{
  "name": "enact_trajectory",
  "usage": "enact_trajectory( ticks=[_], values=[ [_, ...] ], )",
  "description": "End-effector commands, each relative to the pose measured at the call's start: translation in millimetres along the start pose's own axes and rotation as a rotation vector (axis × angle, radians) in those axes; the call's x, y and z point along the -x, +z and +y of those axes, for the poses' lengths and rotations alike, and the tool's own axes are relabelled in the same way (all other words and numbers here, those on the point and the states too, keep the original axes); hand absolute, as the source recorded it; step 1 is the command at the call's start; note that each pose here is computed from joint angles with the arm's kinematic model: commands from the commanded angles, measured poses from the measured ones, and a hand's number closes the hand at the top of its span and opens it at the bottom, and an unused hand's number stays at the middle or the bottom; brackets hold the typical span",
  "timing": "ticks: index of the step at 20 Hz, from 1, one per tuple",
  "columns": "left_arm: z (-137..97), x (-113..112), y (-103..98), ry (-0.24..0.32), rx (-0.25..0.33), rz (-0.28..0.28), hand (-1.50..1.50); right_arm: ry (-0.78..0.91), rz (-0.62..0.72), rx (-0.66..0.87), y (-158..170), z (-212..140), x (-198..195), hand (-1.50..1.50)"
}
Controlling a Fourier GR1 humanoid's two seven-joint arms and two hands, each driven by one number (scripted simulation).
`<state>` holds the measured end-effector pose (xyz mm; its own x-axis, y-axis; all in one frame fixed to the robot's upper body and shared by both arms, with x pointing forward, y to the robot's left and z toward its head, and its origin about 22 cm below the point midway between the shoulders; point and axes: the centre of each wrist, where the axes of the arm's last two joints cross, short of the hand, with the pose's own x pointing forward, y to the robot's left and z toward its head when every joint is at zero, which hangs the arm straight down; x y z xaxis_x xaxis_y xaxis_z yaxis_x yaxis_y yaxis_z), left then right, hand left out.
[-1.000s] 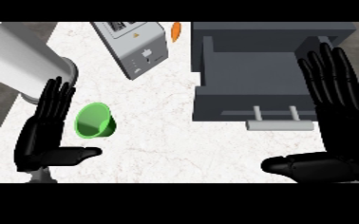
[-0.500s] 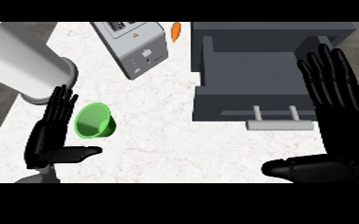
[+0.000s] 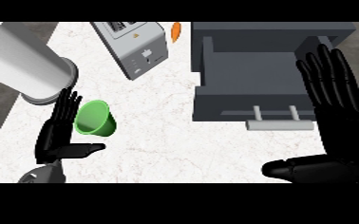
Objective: Pick up the cup, place it into the drawer and close the drawer
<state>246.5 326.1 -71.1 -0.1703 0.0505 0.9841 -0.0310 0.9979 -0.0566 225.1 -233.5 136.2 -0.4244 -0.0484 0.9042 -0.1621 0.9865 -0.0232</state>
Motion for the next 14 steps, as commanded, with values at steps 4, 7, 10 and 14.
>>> enact_trajectory(
  ticks=[4,7,10,14],
  values=[
    [9,30,17,0.010,-0.035,0.016,-1.50,0.012,0.009,-0.012,6,11,6,-1.50],
    [17,29,2,-0.003,-0.035,0.039,-1.50,0.002,0.008,-0.013,-3,-8,3,-1.50],
    [3,51,19,-0.013,-0.044,0.027,-1.50,0.007,0.016,-0.003,0,7,7,-1.50],
    [6,47,6,-0.002,-0.038,0.050,-1.50,0.004,-0.003,-0.030,7,-2,-13,-1.50]
  ],
)
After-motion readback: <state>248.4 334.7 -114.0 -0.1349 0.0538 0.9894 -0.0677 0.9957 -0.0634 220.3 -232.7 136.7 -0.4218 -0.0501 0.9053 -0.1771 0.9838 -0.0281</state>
